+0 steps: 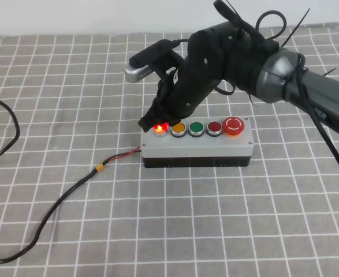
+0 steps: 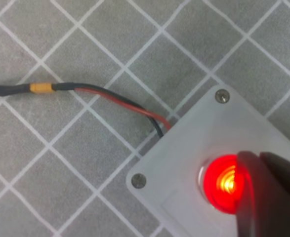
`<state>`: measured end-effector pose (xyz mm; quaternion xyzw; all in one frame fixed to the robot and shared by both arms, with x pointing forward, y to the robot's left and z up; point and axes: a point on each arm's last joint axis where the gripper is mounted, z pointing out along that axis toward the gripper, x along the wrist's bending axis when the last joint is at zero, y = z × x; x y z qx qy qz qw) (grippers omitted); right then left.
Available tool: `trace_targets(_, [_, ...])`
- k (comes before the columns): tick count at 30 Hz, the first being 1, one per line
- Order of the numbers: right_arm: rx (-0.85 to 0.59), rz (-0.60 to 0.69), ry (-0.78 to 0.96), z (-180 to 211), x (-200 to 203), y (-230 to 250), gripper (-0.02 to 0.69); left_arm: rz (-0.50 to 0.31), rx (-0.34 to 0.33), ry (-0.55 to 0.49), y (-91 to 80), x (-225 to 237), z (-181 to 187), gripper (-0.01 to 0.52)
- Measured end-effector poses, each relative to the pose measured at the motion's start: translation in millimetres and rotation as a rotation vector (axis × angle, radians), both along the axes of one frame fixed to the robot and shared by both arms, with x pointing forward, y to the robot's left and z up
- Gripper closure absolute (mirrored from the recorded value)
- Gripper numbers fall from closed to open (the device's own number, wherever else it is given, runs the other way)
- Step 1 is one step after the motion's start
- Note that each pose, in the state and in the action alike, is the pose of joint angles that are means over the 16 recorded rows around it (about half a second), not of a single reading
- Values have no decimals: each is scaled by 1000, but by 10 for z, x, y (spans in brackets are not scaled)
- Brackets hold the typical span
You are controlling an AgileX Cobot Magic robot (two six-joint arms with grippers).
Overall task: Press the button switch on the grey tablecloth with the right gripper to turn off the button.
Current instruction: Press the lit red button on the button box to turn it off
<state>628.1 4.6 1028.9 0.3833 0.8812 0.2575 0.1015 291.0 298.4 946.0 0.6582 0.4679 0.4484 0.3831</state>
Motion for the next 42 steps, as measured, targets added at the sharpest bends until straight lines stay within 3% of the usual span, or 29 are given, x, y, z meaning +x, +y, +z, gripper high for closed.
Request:
trace_targets(10, [-35, 23, -8, -8, -42, 56, 679, 0, 0, 0, 0, 0, 0, 517])
trace_targets(16, [-40, 30, -42, 188, -111, 25, 679, 0, 0, 0, 0, 0, 0, 517])
trace_targets(25, [-23, 10, -175, 1073, -431, -302, 680, 0, 0, 0, 0, 0, 0, 517])
trace_targets(34, [3, -92, -350, 2163, -1134, -1013, 680, 0, 0, 0, 0, 0, 0, 517])
trace_targets(42, [58, -200, -414, 2555, -1855, -1668, 680, 0, 0, 0, 0, 0, 0, 517])
